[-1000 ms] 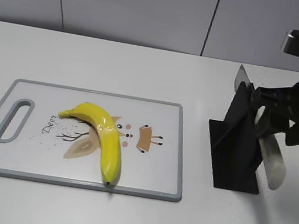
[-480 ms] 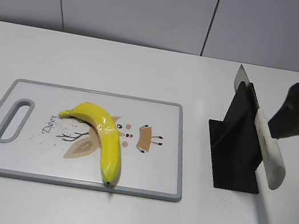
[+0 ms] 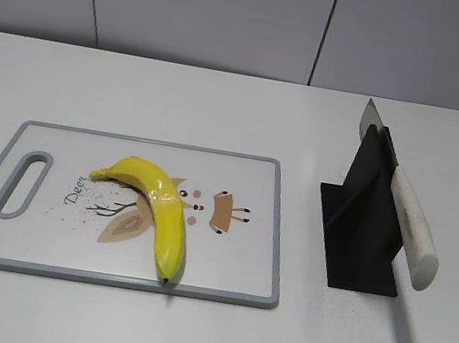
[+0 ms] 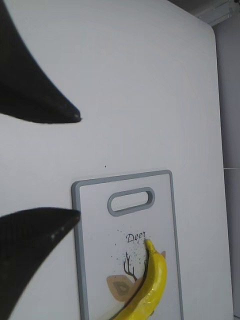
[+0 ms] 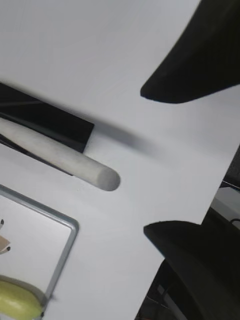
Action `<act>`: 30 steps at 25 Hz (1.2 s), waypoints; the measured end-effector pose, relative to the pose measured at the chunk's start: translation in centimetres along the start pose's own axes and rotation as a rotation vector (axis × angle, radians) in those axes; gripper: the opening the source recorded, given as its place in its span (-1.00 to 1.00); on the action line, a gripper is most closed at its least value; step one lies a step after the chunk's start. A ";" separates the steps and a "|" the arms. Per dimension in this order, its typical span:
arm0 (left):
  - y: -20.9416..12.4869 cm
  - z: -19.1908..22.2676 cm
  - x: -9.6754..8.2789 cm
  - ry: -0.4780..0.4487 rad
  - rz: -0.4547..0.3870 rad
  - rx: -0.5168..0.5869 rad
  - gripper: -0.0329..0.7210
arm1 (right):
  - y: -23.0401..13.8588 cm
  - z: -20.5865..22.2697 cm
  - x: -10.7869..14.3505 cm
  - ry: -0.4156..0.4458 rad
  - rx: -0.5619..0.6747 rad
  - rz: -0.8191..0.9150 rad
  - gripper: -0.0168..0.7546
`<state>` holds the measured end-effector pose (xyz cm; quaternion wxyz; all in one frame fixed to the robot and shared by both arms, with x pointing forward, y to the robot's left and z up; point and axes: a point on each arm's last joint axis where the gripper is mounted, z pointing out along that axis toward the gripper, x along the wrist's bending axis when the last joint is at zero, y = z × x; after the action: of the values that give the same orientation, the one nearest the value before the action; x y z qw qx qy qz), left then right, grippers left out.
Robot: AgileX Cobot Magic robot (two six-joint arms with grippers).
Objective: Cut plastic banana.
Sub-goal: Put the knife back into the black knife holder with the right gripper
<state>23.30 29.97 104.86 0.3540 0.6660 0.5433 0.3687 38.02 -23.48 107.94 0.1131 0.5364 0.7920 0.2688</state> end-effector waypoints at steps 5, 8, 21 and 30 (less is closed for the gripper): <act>0.0 0.0 0.0 0.000 0.000 0.000 0.47 | -5.0 -0.5 0.0 0.000 -0.044 -0.014 0.54; 0.0 0.0 0.0 0.000 0.000 0.000 0.47 | -7.3 -1.5 0.1 -0.002 -0.127 -0.043 0.55; 0.0 0.0 0.0 0.000 0.000 0.000 0.47 | -11.6 -5.3 0.6 -0.001 -0.376 -0.092 0.45; 0.0 0.0 0.0 0.000 0.000 0.000 0.47 | -12.7 -5.1 0.6 0.001 -0.361 -0.096 0.36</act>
<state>23.30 29.97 104.86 0.3540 0.6660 0.5433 0.3687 25.39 -28.00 105.28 0.2197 0.4688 0.7556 0.4013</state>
